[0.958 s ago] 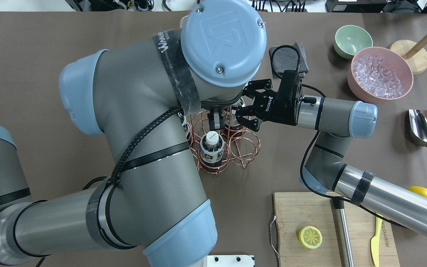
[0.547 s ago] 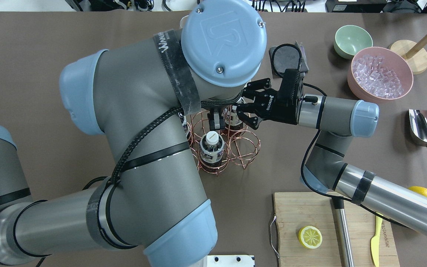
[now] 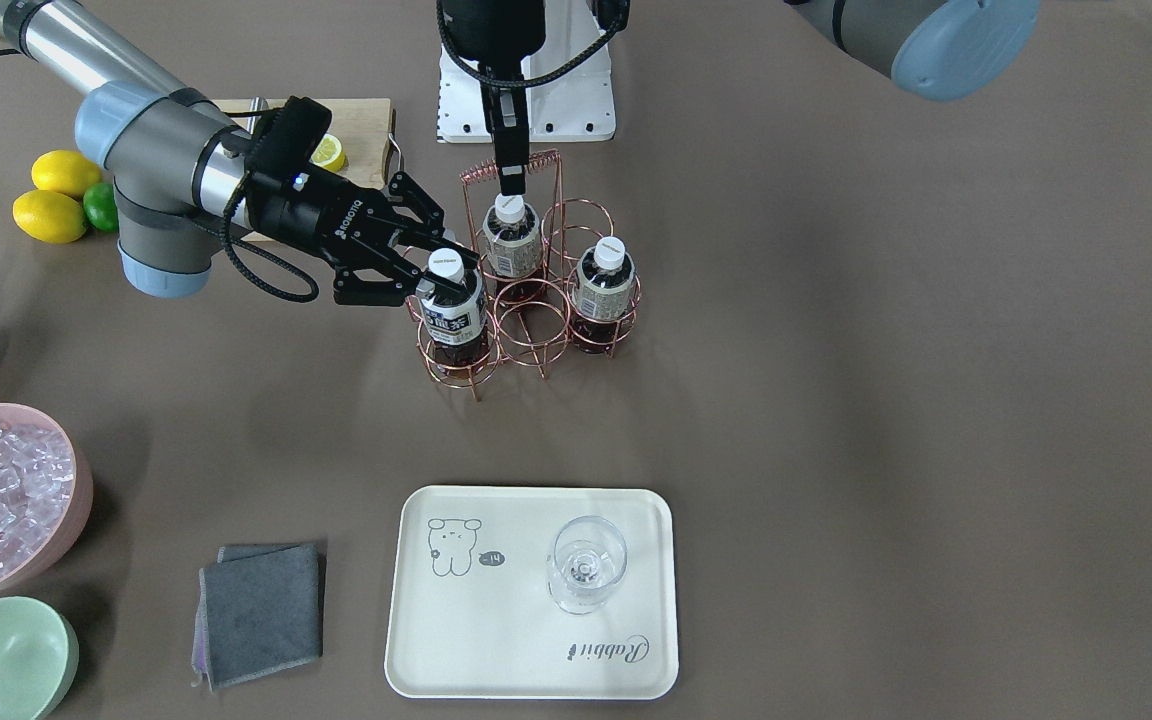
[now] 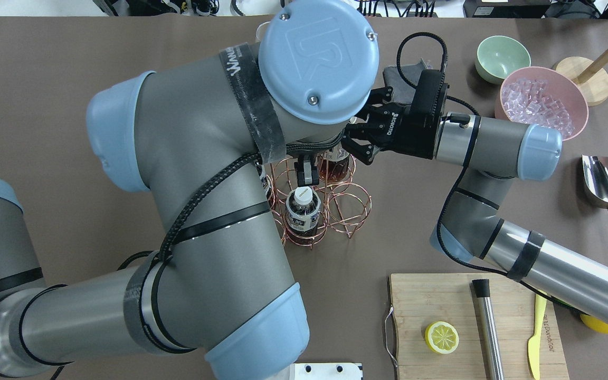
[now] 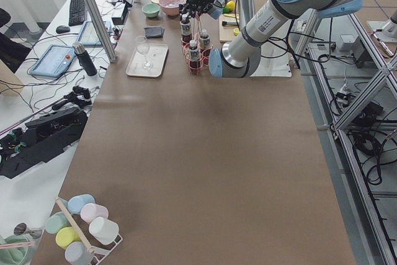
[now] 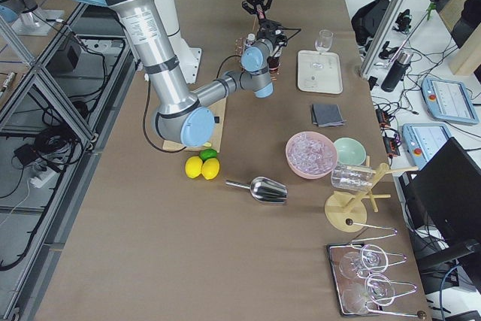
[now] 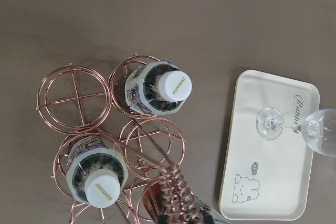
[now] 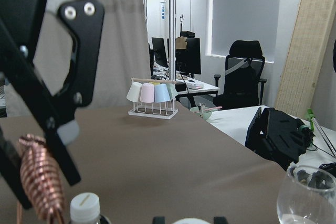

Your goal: Take tea from basket to plate

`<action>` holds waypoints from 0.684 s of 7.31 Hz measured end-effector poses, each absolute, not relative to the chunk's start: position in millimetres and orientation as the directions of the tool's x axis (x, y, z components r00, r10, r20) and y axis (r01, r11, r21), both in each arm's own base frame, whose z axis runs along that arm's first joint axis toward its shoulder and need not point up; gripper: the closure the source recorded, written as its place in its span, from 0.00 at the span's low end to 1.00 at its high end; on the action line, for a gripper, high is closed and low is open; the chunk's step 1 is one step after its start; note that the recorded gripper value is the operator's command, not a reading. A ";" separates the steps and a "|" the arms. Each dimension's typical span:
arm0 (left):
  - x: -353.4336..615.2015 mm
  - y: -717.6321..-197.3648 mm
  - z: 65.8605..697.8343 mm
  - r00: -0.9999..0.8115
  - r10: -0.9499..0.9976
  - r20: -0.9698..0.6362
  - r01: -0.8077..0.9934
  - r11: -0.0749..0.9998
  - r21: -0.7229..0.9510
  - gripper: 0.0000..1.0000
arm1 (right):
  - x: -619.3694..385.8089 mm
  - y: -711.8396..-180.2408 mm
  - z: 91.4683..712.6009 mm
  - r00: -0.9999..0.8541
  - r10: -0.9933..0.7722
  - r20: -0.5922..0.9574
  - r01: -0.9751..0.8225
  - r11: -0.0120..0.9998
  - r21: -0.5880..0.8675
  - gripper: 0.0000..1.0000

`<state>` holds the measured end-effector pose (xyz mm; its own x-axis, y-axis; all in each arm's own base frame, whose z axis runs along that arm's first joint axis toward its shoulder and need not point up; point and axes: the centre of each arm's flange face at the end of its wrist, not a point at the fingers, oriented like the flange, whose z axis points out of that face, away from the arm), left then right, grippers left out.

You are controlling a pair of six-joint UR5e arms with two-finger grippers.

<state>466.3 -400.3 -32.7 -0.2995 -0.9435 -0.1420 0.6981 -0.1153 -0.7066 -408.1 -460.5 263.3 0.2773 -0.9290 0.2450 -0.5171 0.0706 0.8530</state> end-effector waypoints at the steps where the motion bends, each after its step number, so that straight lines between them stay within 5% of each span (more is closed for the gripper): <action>1: 466.6 -400.4 -31.9 -0.299 -0.944 -0.141 0.700 -0.116 -0.705 1.00 | -390.0 -462.3 244.0 0.279 -0.925 0.259 -0.530 0.077 0.845 1.00; 5: 462.0 -403.9 -32.7 -0.301 -0.943 -0.138 0.700 -0.121 -0.703 1.00 | -301.3 -495.2 196.8 0.320 -0.893 0.318 -0.554 0.096 0.827 1.00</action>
<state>462.0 -403.9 -32.7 -0.3013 -0.9435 -0.1382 0.7004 -0.1206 -0.7035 -301.3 -495.2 196.8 0.3201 -0.8925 0.3177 -0.5539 0.0958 0.8271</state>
